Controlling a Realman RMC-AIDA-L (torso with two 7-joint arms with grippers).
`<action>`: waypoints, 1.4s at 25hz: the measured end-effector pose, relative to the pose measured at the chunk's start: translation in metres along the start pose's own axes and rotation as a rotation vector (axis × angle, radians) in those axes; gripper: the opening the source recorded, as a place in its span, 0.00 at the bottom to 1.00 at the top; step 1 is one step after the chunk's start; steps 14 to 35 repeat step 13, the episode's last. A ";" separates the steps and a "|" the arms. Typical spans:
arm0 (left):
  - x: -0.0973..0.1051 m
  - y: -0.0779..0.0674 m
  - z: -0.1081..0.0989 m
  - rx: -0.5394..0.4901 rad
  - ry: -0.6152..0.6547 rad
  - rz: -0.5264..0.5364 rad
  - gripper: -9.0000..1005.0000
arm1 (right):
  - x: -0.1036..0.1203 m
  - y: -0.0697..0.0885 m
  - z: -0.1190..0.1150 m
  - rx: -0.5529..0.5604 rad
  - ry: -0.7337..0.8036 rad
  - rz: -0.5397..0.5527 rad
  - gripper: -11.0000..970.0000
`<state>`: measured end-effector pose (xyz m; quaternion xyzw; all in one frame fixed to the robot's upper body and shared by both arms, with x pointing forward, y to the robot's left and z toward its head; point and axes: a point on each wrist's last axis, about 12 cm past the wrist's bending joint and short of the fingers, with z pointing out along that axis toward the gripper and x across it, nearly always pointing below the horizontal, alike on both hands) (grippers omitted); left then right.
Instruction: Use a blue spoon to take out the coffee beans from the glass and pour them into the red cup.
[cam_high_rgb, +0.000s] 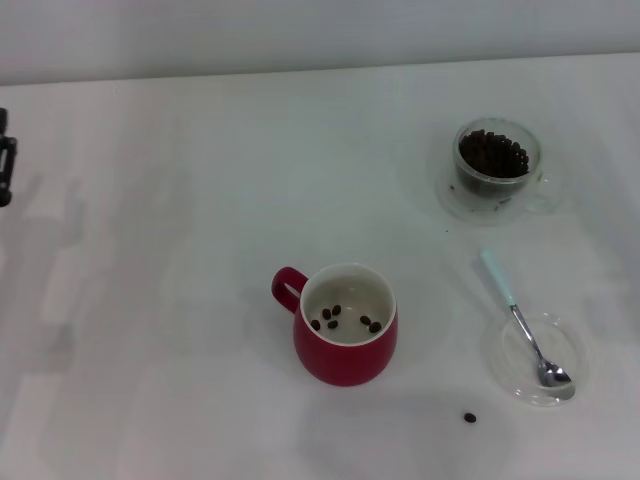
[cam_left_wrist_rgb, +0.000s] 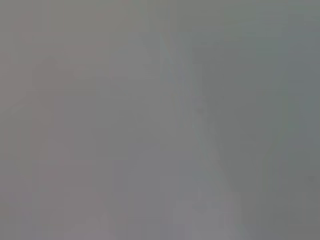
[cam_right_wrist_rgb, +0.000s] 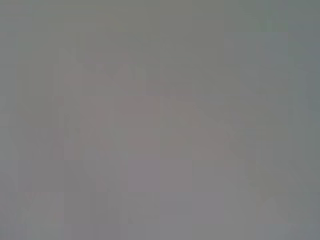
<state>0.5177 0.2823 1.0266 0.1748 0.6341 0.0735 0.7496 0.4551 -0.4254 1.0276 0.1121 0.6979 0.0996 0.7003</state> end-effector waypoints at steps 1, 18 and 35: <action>0.000 0.000 0.000 0.000 0.000 0.000 0.52 | 0.000 -0.002 -0.002 0.034 -0.022 -0.031 0.21; -0.011 -0.013 0.015 -0.010 -0.034 -0.170 0.52 | 0.003 -0.002 0.004 0.135 -0.045 -0.344 0.21; -0.011 -0.013 0.015 -0.010 -0.034 -0.170 0.52 | 0.003 -0.002 0.004 0.135 -0.045 -0.344 0.21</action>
